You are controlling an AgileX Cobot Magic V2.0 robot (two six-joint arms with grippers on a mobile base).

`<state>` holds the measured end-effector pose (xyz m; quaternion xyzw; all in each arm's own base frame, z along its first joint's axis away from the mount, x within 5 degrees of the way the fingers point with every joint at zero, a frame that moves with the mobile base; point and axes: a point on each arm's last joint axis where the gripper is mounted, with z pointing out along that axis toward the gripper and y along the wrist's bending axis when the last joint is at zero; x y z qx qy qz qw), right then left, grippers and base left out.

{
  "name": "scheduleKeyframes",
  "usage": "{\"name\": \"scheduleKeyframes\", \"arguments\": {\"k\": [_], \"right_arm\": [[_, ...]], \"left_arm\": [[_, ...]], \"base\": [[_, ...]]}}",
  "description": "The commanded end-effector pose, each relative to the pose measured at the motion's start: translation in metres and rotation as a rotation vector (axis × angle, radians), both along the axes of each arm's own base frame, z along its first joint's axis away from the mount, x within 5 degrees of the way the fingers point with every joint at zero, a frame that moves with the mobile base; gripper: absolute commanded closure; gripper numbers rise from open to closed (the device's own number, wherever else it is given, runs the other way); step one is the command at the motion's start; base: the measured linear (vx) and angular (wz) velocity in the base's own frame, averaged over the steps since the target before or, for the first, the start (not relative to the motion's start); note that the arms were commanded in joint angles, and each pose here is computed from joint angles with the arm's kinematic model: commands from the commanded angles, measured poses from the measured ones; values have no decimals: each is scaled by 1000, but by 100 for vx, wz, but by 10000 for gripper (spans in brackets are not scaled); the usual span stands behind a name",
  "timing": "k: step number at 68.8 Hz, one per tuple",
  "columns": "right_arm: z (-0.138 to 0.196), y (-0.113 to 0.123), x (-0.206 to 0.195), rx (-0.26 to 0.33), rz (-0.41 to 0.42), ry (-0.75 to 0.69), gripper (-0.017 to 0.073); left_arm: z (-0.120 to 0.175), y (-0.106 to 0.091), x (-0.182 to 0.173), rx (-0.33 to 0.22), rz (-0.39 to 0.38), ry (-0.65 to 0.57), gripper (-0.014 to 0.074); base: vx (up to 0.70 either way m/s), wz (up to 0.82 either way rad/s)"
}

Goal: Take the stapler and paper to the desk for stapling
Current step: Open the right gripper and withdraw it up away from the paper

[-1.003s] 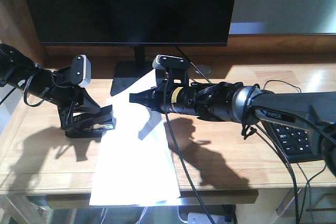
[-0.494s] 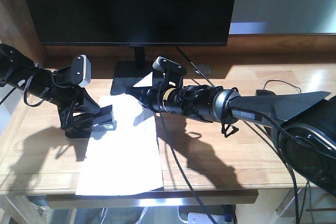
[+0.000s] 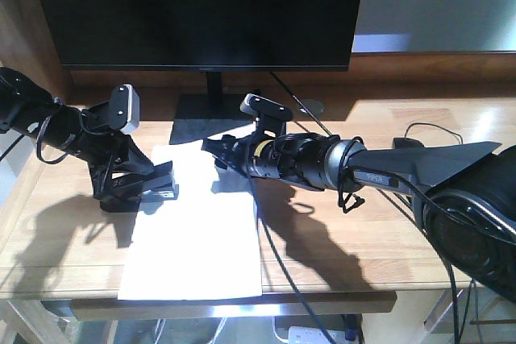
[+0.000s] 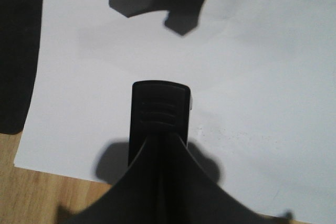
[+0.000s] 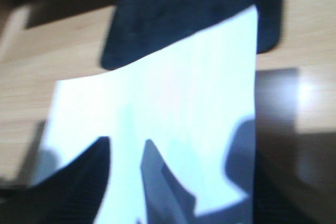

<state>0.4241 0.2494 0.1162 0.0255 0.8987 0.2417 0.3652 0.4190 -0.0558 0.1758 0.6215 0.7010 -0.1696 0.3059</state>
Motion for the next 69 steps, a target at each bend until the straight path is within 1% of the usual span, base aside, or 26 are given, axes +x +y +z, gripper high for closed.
{"name": "scheduleKeyframes", "arguments": {"k": [1,3,7,11,17,19,20,23,24,27,28,30,31,33,35,38,39,45,52,58,69], "right_arm": [[54,-9,4,-103,-17,-122,-60],[57,-11,4,-142,-21,-133,-73],[69,-21,3,-249,-43,-160,-97],[83,-28,1,-329,-57,-189,-98],[106,-36,-3,-420,-51,-232,-91],[115,-39,-6,-439,-48,-245,-88],[120,-40,-7,-439,-52,-248,-86],[134,-43,-11,-470,-31,-271,-81],[138,-44,-13,-465,-33,-274,-80],[153,-46,-18,-486,-8,-295,-76],[158,-47,-20,-477,-10,-296,-74],[166,-48,-24,-479,0,-304,-73],[171,-49,-26,-489,12,-311,-72],[180,-51,-30,-477,12,-313,-71],[186,-53,-33,-486,24,-319,-71],[199,-56,-41,-480,33,-328,-67],[200,-57,-43,-490,43,-331,-66],[217,-66,-60,-501,67,-359,-59],[230,-80,-83,-500,63,-384,-50],[242,-94,-108,-478,49,-421,-46],[250,-121,-157,-436,39,-495,-30]], "left_arm": [[35,-4,0,-46,16,-74,601],[35,-4,0,-46,16,-74,601],[35,-4,0,-46,16,-74,601],[35,-4,0,-46,16,-74,601],[35,-4,0,-46,16,-74,601],[35,-4,0,-46,16,-74,601],[35,-4,0,-46,16,-74,601],[35,-4,0,-46,16,-74,601],[35,-4,0,-46,16,-74,601],[35,-4,0,-46,16,-74,601],[35,-4,0,-46,16,-74,601],[35,-4,0,-46,16,-74,601],[35,-4,0,-46,16,-74,601],[35,-4,0,-46,16,-74,601],[35,-4,0,-46,16,-74,601],[35,-4,0,-46,16,-74,601],[35,-4,0,-46,16,-74,601],[35,-4,0,-46,16,-74,601],[35,-4,0,-46,16,-74,601],[35,-4,0,-46,16,-74,601],[35,-4,0,-46,16,-74,601]], "base": [[0,0],[0,0],[0,0],[0,0],[0,0],[0,0],[0,0],[0,0],[0,0],[0,0],[0,0],[0,0],[0,0],[0,0],[0,0],[0,0],[0,0],[0,0],[0,0],[0,0],[0,0]]}}
